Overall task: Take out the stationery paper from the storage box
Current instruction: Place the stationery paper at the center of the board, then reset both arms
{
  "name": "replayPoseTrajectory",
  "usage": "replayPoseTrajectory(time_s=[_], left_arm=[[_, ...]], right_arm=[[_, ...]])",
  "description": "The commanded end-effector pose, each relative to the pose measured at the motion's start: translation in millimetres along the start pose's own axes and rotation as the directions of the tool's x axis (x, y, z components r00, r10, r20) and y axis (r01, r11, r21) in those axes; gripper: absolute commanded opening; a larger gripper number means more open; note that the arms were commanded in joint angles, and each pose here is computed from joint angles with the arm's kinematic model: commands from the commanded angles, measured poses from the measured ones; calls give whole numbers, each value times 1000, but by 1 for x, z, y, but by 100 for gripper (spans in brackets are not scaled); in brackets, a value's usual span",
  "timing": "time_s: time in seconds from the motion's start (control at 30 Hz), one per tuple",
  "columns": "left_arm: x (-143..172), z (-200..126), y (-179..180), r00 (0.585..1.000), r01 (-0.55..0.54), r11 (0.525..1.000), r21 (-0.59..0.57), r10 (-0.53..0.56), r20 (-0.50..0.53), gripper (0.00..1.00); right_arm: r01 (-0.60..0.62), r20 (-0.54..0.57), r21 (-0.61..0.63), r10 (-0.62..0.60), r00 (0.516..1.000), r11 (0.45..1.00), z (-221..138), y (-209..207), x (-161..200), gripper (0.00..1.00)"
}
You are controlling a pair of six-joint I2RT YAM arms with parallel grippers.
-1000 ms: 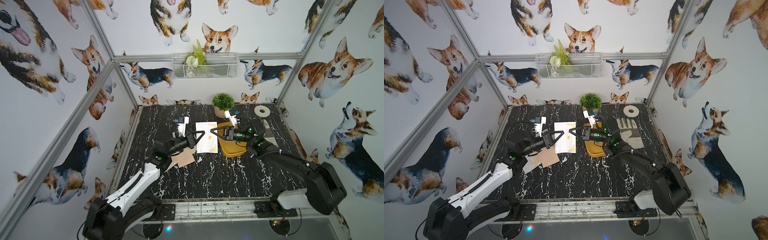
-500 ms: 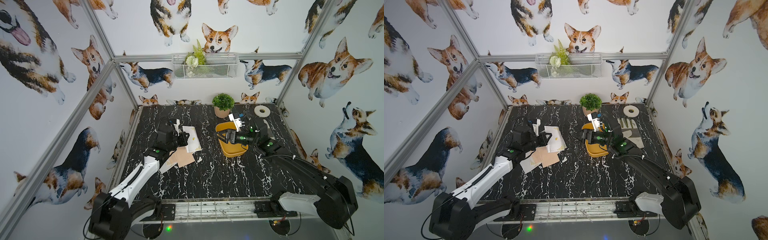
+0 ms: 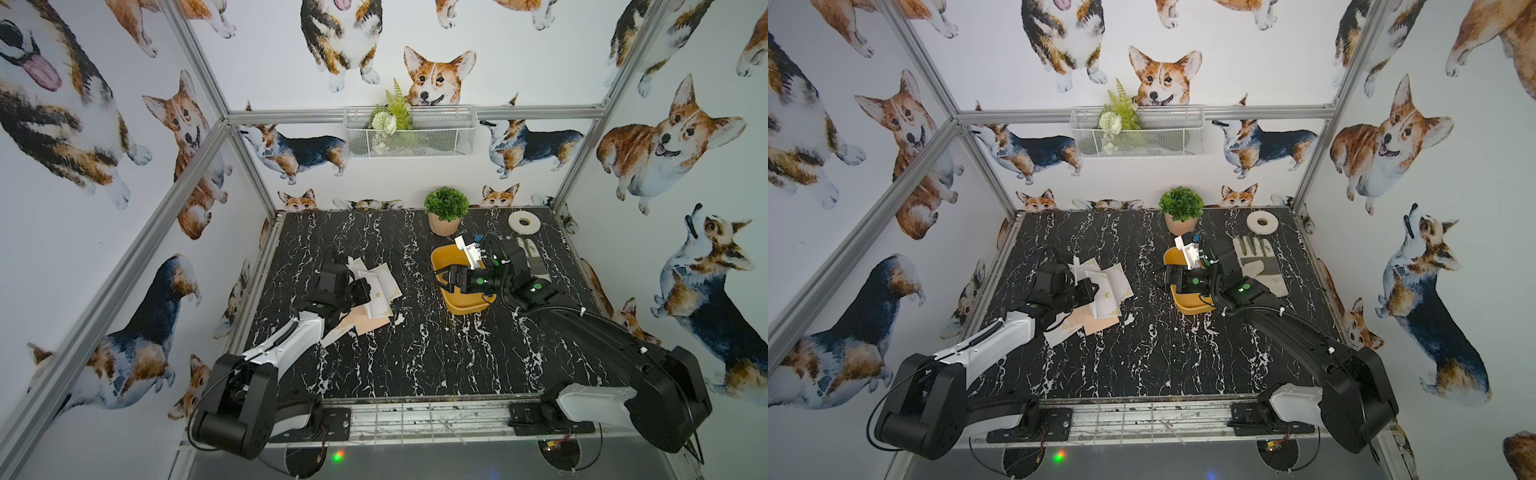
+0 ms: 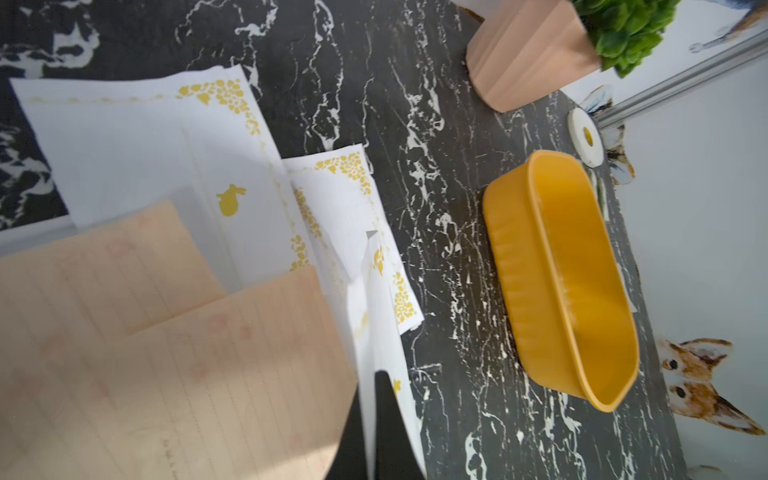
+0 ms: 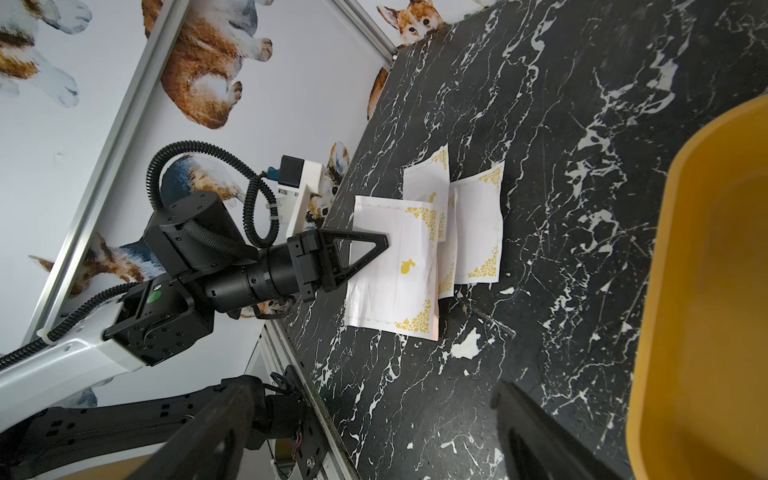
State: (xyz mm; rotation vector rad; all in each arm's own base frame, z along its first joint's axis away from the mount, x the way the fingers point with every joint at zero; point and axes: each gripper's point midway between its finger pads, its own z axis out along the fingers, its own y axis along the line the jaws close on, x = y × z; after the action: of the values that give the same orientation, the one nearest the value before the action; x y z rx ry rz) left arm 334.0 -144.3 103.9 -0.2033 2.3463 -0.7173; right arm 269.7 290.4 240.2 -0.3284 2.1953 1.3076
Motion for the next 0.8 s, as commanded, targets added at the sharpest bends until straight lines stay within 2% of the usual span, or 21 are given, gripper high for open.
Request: replayPoseTrajectory(time_s=[0.0,0.1,0.23,0.3,0.4,0.5,0.53,0.6,0.7,0.77], left_arm=[[-4,5,11,1000,6,999,-45,-5,29,13],[-3,4,16,1000,5,997,-81,-4,19,37],[-15,-12,17,999,-30,990,-141,36,38,71],[-23,-28,23,998,-47,973,-225,57,38,82],[-43,-64,39,994,-62,908,-413,94,55,89],[-69,-100,38,978,-103,855,-508,179,103,94],[-75,-110,39,971,-111,837,-536,207,123,99],[-86,-126,42,952,-128,795,-593,267,153,100],[-100,-137,44,901,-153,750,-643,373,221,100],[-97,-129,52,860,-193,728,-658,448,243,100]], right_arm=[[24,10,24,-24,1000,999,-1,-2,-3,98],[40,4,69,-41,999,997,-4,-7,-3,100],[72,17,154,-76,997,985,-15,-15,-6,100],[94,34,202,-103,994,975,-23,-17,-10,100],[140,76,331,-175,982,933,-48,-22,-23,100],[164,173,518,-291,941,840,-89,-33,-47,100],[152,214,589,-334,918,794,-104,-39,-57,100],[92,283,724,-417,864,683,-133,-58,-72,100],[152,225,820,-555,801,551,-144,-79,-74,100],[90,205,893,-578,790,440,-158,-103,-72,100]])
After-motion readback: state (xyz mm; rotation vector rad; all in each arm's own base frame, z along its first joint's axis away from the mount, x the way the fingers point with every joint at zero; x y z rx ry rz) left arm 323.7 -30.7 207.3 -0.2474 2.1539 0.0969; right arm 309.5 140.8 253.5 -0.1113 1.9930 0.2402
